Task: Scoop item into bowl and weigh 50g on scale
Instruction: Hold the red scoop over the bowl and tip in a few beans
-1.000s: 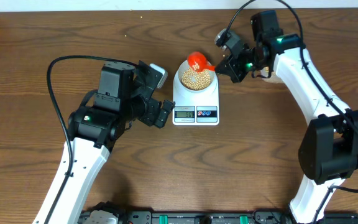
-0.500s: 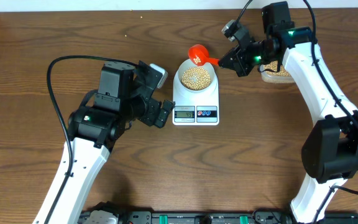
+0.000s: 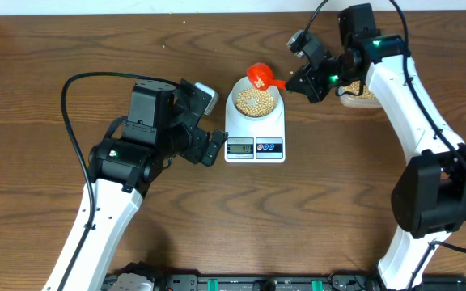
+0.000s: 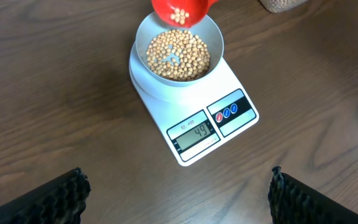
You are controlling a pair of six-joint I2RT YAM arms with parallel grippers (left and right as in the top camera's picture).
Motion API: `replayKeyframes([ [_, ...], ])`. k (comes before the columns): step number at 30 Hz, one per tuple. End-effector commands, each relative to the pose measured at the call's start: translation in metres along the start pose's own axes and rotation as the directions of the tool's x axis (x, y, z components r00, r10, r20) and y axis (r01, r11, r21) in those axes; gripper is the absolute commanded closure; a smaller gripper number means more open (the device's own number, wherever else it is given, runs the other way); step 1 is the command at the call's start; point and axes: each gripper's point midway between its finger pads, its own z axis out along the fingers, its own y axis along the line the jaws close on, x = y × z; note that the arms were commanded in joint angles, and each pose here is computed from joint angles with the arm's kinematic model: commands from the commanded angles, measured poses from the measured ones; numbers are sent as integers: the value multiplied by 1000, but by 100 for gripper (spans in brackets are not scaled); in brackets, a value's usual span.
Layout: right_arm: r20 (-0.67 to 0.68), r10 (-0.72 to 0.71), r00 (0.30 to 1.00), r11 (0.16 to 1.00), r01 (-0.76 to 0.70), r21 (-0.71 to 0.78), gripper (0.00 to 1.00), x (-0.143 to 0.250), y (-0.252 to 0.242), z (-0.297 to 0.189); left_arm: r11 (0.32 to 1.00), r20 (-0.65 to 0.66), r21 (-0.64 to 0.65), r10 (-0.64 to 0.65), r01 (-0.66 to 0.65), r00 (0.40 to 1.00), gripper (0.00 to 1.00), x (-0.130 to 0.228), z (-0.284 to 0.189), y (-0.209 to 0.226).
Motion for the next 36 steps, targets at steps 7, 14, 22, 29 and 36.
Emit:
replayKeyframes([
  [7, -68, -114, 991, 991, 118, 65, 99, -3, 6, 11, 1000, -1, 14, 3, -3, 1000, 6, 1, 1, -3],
  [14, -85, -133, 987, 987, 140, 80, 99, -2, 6, 13, 1000, -1, 14, 3, -3, 1000, 6, 1, 1, -3],
  [22, -115, -187, 976, 974, 199, 107, 99, -2, 5, 17, 1000, -1, 14, 3, -3, 1000, 6, 1, 1, -3],
  [29, -118, -215, 969, 967, 228, 110, 99, -4, 7, 19, 1000, -1, 14, 3, -3, 1000, 6, 1, 1, -3],
  [36, -96, -259, 961, 954, 270, 126, 99, -15, 6, 14, 1000, -1, 14, 3, -3, 1000, 6, 1, 1, -3],
])
